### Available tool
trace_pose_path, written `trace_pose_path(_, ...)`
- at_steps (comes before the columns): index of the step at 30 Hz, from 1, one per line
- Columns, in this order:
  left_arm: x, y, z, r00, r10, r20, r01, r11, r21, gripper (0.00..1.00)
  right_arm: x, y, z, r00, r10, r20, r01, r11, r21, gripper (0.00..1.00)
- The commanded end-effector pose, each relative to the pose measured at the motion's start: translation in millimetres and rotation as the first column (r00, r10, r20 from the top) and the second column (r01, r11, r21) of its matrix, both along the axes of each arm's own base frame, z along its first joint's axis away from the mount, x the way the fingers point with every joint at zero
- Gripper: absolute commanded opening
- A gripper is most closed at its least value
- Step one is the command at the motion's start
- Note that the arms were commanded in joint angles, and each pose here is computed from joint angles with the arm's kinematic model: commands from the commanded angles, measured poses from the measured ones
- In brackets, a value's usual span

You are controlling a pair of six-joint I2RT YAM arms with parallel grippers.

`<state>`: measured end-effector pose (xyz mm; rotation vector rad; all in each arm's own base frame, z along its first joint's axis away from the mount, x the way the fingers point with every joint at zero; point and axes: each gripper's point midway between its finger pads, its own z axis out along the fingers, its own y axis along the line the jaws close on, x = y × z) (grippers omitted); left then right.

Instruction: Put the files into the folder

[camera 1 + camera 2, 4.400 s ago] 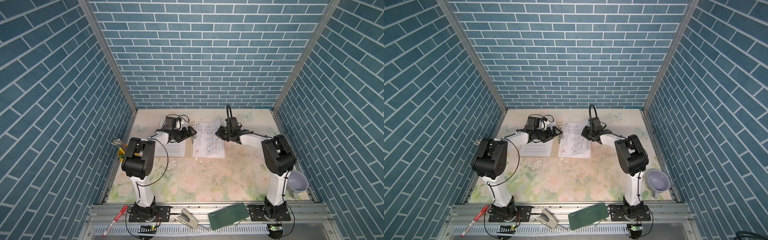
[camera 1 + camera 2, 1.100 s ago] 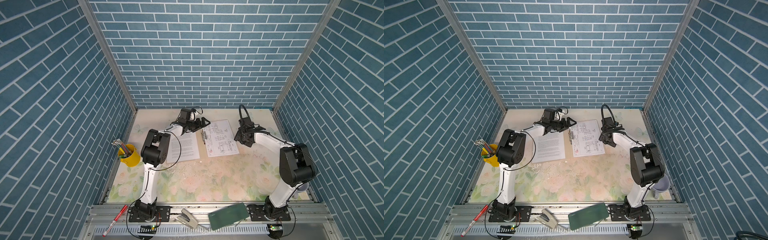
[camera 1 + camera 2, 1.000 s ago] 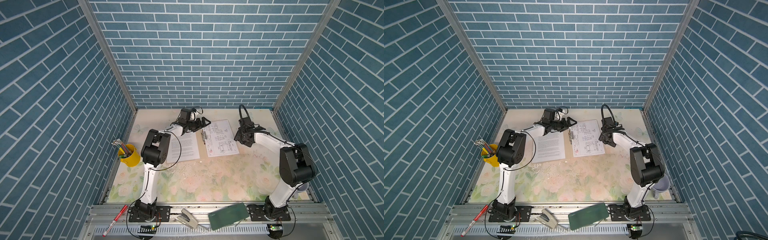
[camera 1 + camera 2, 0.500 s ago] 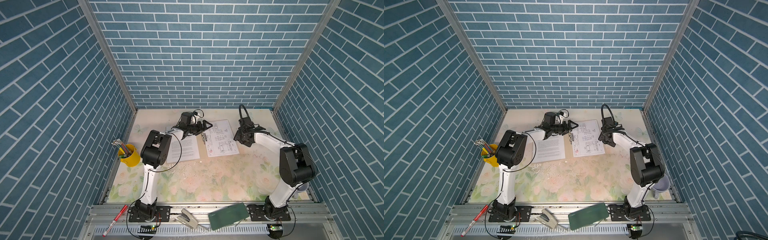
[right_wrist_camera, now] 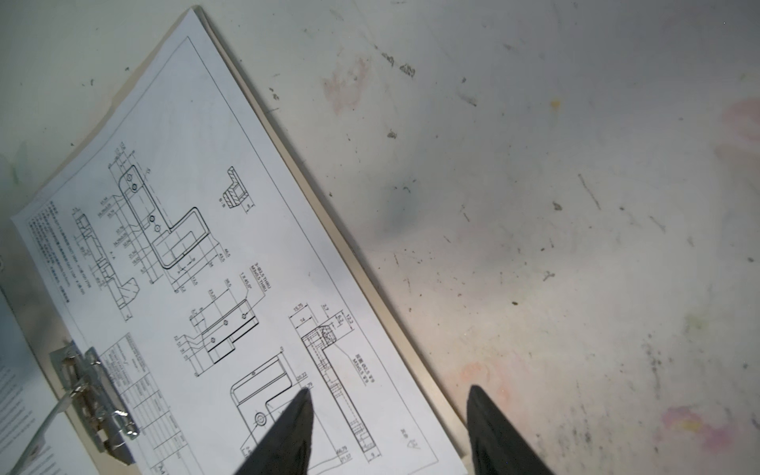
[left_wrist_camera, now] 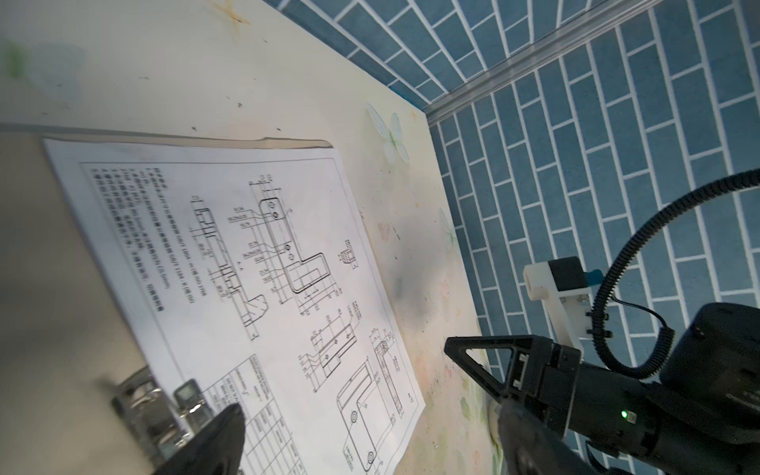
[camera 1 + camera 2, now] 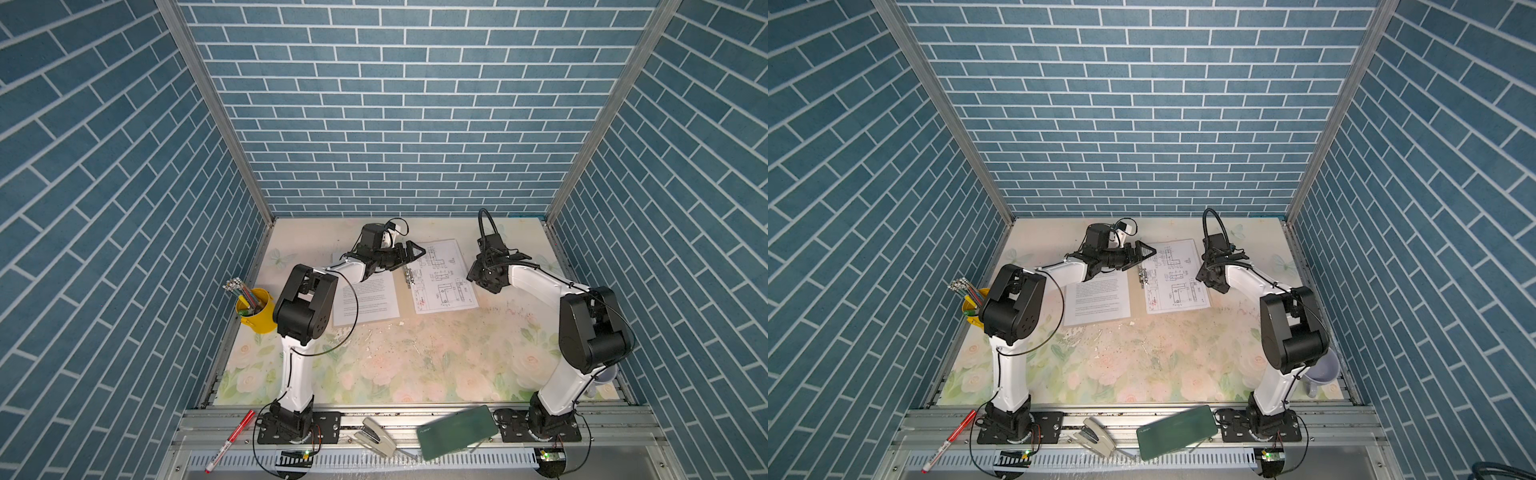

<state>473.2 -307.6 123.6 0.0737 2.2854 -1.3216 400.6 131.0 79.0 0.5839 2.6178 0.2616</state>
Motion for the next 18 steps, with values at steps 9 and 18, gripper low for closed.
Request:
trace_pose_path(9,11,42,-29,0.984,0.132,-0.117,-0.114,0.983,0.144,0.7,28,56,19,0.993,-0.118,0.02,0.107,0.946,0.306,0.51)
trace_pose_path(18,13,40,-53,0.974,0.135,-0.182,-0.107,0.982,0.153,0.39,36,96,28,0.995,-0.1,0.022,0.079,0.887,0.455,0.47)
